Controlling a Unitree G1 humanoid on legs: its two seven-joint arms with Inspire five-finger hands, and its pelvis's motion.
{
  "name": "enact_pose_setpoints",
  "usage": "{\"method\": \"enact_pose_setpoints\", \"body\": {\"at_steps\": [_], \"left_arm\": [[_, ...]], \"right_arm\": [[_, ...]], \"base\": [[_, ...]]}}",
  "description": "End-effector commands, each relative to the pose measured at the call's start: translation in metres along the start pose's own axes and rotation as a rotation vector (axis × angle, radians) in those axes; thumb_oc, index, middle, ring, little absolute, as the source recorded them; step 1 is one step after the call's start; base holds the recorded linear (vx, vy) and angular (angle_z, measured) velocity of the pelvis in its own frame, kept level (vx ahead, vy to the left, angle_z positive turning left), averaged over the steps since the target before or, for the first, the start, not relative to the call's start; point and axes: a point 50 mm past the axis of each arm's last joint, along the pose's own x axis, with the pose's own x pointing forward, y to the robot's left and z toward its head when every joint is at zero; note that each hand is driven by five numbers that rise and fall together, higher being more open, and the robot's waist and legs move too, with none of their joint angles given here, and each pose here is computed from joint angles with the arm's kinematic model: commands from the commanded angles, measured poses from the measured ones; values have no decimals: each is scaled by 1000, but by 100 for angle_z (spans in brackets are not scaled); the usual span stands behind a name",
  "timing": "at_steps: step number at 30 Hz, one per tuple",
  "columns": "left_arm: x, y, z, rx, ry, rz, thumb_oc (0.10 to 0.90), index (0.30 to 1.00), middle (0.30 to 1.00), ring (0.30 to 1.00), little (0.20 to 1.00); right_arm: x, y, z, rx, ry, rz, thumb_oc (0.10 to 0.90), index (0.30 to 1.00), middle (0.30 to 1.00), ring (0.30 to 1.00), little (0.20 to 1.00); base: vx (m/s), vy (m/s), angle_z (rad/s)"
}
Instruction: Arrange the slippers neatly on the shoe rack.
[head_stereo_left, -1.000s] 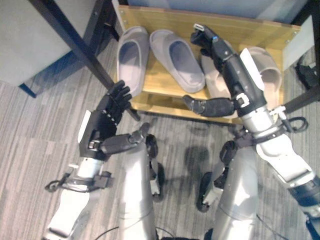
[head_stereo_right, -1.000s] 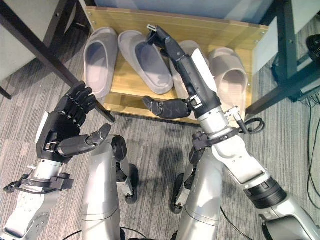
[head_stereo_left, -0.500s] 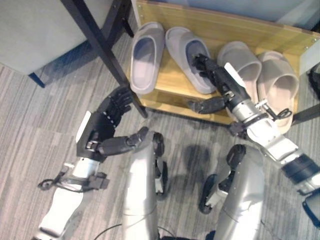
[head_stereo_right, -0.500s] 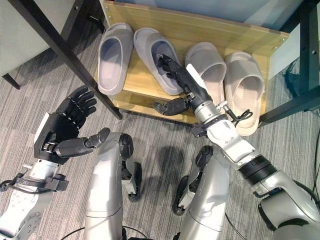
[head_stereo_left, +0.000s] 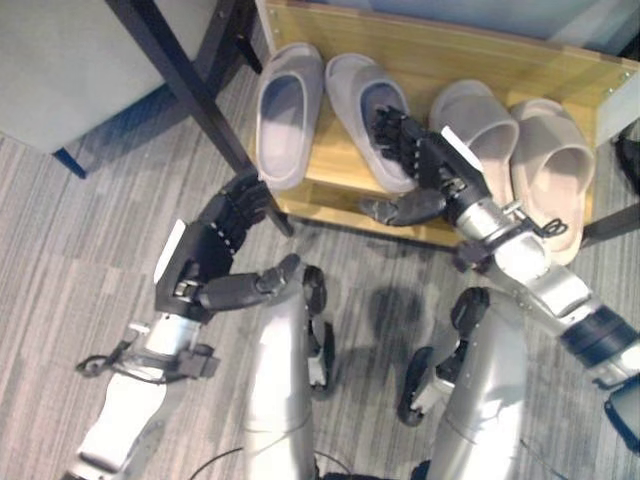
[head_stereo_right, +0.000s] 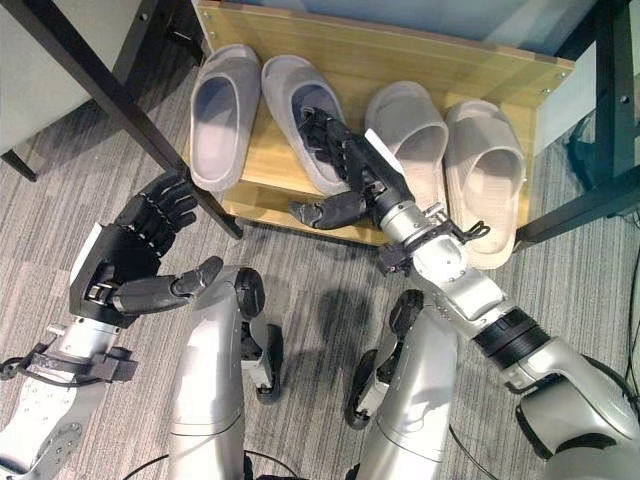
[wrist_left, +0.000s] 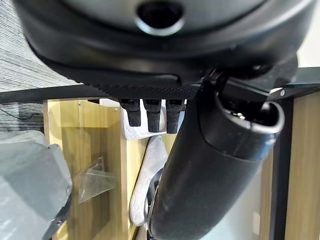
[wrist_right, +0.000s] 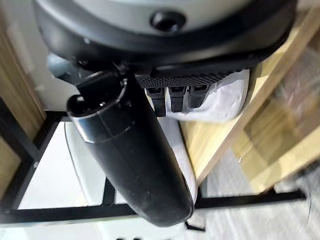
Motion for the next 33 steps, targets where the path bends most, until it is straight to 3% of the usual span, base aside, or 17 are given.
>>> {"method": "enact_pose_setpoints", "body": {"at_steps": [1, 11, 17, 19, 23, 33], "left_arm": [[11, -17, 46, -40, -248, -100, 800, 900, 900, 900, 900], [9, -21, 44, -66, -230, -105, 800, 900, 900, 900, 900], [7, -24, 39, -92, -219, -93, 800, 900, 900, 900, 900], [5, -22, 37, -74, -210, -76, 800, 900, 900, 900, 900], [4, -20, 39, -48, -219, -62, 800, 900, 900, 900, 900], [3, -16, 44, 4, -236, -56, 800, 900, 900, 900, 900]], "right_arm": [[23, -1, 82, 7, -321, 78, 800, 900, 900, 900, 900], [40, 15, 98, 141, -379, 141, 800, 900, 900, 900, 900], [53, 14, 118, 191, -473, 93, 800, 900, 900, 900, 900], [40, 10, 134, 67, -540, 89, 800, 900, 900, 900, 900], [19, -6, 126, -121, -486, 42, 800, 900, 900, 900, 900], [-3, -19, 99, -387, -333, 18, 800, 900, 900, 900, 900]], "base": [[0, 0, 0], [0, 0, 0], [-2, 14, 0], [-4, 23, 0], [0, 0, 0], [0, 0, 0]]}}
